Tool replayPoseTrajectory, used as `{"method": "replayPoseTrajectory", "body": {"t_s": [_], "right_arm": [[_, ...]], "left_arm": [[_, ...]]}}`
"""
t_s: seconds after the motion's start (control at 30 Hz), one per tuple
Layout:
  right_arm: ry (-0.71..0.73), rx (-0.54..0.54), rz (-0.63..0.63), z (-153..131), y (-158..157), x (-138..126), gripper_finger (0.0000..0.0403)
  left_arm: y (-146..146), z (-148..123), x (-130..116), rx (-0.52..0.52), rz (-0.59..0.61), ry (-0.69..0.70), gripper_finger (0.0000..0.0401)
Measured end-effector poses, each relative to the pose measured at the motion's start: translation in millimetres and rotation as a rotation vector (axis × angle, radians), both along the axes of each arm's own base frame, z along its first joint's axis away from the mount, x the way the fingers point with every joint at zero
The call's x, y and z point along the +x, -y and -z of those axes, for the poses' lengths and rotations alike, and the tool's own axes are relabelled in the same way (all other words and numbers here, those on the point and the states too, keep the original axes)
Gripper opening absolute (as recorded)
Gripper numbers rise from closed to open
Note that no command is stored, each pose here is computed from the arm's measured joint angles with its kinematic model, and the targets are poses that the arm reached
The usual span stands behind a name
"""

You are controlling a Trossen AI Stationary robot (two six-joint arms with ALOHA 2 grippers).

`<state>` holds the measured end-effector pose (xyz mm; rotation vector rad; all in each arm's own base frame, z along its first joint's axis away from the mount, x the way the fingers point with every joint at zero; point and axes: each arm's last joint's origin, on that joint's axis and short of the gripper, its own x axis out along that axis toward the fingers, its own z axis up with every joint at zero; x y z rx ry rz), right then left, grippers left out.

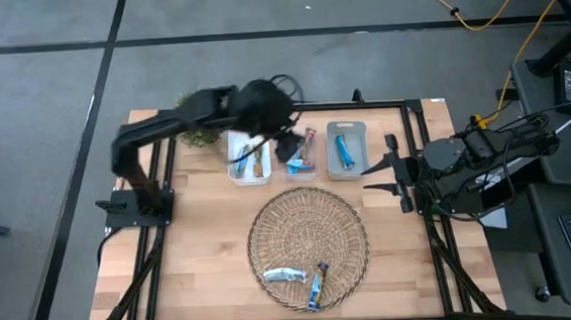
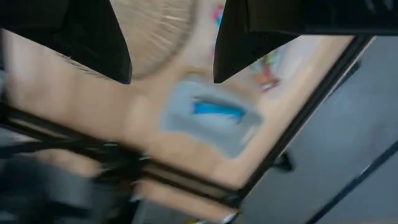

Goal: Pick and place Granola Bars by type
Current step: Put the yellow granola bar into the white bin

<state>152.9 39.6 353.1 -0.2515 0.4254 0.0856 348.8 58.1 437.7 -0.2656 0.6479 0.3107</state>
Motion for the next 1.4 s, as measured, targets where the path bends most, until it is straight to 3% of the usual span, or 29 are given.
{"method": "replayPoseTrajectory", "body": {"t_s": [0.13, 0.27, 0.37, 0.53, 0.67, 0.97, 1.07, 1.4], "right_arm": [[0.001, 0.001, 0.002, 0, 0, 0, 0.0147], [0.005, 0.001, 0.002, 0, 0, 0, 0.0147], [0.006, 0.001, 0.003, -1, 0, 0, 0.0147], [0.006, 0.001, 0.003, -1, 0, 0, 0.0147], [0.006, 0.002, 0.004, -1, 0, 0, 0.0147], [0.007, 0.004, 0.005, -1, 0, 0, 0.0147], [0.007, 0.005, 0.005, -1, 0, 0, 0.0147], [-0.008, 0.083, 0.045, 0, 0, 0, 0.0147]], "left_arm": [[52, -27, -31, 0.001, 0.125, 0.055, 0.0219], [96, -41, -56, 0.021, 0.172, 0.086, 0.0218], [120, -43, -64, 0.039, 0.211, 0.098, 0.0216], [145, -35, -63, -0.041, 0.282, 0.049, 0.0216], [162, -4, -52, -0.053, 0.297, -0.111, 0.0216], [199, 107, -20, -0.114, 0.434, -0.474, 0.0215], [209, 131, -15, -0.129, 0.494, -0.515, 0.0215], [230, 197, 4, -0.025, 0.601, -0.648, 0.0217]]}}
